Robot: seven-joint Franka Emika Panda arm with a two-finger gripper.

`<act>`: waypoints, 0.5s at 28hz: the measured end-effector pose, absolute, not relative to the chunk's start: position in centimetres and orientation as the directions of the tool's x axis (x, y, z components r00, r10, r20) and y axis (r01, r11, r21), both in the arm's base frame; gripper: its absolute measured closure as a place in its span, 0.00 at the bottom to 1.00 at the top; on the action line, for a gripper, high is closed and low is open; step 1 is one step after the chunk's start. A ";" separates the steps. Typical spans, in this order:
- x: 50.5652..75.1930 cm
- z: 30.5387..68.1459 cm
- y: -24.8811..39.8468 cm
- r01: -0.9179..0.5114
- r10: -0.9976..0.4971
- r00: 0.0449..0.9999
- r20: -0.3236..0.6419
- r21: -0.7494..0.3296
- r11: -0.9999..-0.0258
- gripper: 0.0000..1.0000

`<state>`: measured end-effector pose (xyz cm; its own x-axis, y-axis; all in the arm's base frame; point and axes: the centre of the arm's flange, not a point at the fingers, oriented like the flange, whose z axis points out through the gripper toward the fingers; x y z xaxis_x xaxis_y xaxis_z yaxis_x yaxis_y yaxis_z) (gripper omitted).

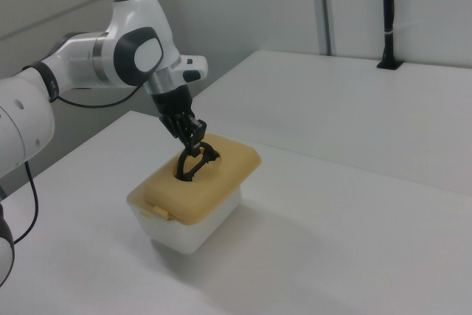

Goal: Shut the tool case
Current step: 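Lower the lid onto the white box rim and press it down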

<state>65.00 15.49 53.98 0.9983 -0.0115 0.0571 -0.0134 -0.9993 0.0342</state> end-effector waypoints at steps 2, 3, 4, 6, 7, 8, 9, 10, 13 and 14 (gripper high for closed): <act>64.8 54.0 16.2 -0.002 0.000 0.998 0.057 0.035 -0.999 0.89; 64.8 54.0 16.4 0.002 0.004 0.998 0.058 0.035 -0.999 0.89; 64.7 54.0 16.6 0.006 0.008 0.998 0.058 0.035 -0.999 0.89; 64.6 53.9 17.0 0.012 0.014 0.998 0.057 0.035 -0.999 0.89; 64.6 53.8 17.2 0.016 0.017 0.998 0.056 0.035 -0.999 0.89; 64.6 53.7 17.4 0.018 0.020 0.998 0.055 0.035 -0.999 0.89; 64.6 53.6 17.6 0.022 0.024 0.998 0.053 0.037 -0.999 0.89; 64.6 53.4 17.8 0.027 0.029 0.998 0.052 0.041 -0.999 0.89; 64.5 52.8 18.8 0.046 0.048 0.998 0.047 0.052 -0.998 0.89; 64.5 52.6 19.2 0.052 0.054 0.998 0.045 0.055 -0.997 0.89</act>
<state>64.50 19.16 52.61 0.9975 0.0541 0.0450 0.0516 -0.9972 0.0545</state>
